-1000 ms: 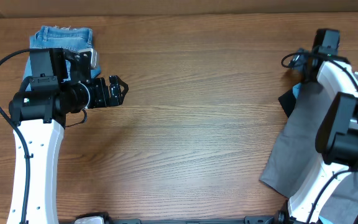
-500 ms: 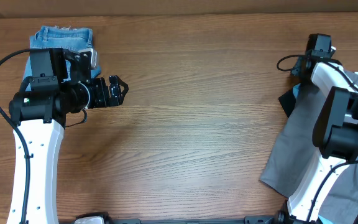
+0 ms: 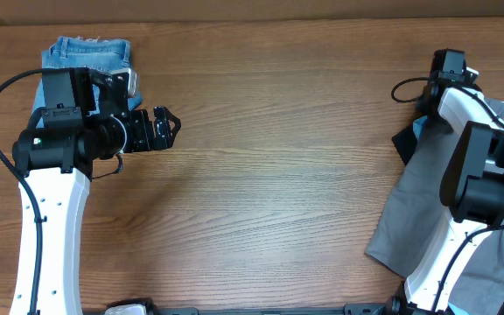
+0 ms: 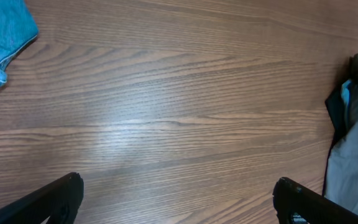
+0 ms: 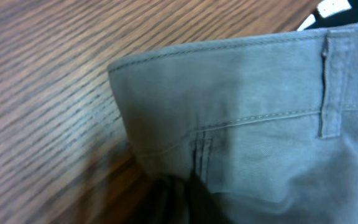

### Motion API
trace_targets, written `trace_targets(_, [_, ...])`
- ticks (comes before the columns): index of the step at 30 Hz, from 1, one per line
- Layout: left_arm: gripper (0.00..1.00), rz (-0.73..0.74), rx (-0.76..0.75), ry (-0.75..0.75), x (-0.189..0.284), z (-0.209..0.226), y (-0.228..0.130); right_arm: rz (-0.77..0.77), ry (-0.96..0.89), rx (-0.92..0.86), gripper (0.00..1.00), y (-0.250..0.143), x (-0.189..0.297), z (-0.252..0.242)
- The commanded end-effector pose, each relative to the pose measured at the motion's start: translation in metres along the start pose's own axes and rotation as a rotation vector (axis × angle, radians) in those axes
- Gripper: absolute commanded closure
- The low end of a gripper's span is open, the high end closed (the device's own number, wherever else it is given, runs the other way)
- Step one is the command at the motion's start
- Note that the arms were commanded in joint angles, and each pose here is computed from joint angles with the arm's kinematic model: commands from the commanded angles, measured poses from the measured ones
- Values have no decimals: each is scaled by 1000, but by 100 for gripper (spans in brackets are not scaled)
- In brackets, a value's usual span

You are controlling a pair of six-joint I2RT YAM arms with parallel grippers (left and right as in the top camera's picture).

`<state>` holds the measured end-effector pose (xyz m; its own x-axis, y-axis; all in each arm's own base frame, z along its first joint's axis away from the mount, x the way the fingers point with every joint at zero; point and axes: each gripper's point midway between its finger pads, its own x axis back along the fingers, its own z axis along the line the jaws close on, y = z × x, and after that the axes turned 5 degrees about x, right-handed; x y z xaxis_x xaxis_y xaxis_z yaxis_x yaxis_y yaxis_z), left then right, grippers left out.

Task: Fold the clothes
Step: 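Grasp the grey shorts' waistband edge with the right gripper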

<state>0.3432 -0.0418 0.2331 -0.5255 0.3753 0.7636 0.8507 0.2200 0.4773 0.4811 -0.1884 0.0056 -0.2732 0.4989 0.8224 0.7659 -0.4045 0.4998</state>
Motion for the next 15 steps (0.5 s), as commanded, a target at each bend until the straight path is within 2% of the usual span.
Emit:
trace_targets(1, [0,-8,-16,-17,5,-5,4,16,68,-6,96,2,8,8])
trace_targets(15, [0,-9,-17,-16,4,-5,4,-191,324,-79,96,77,116,11])
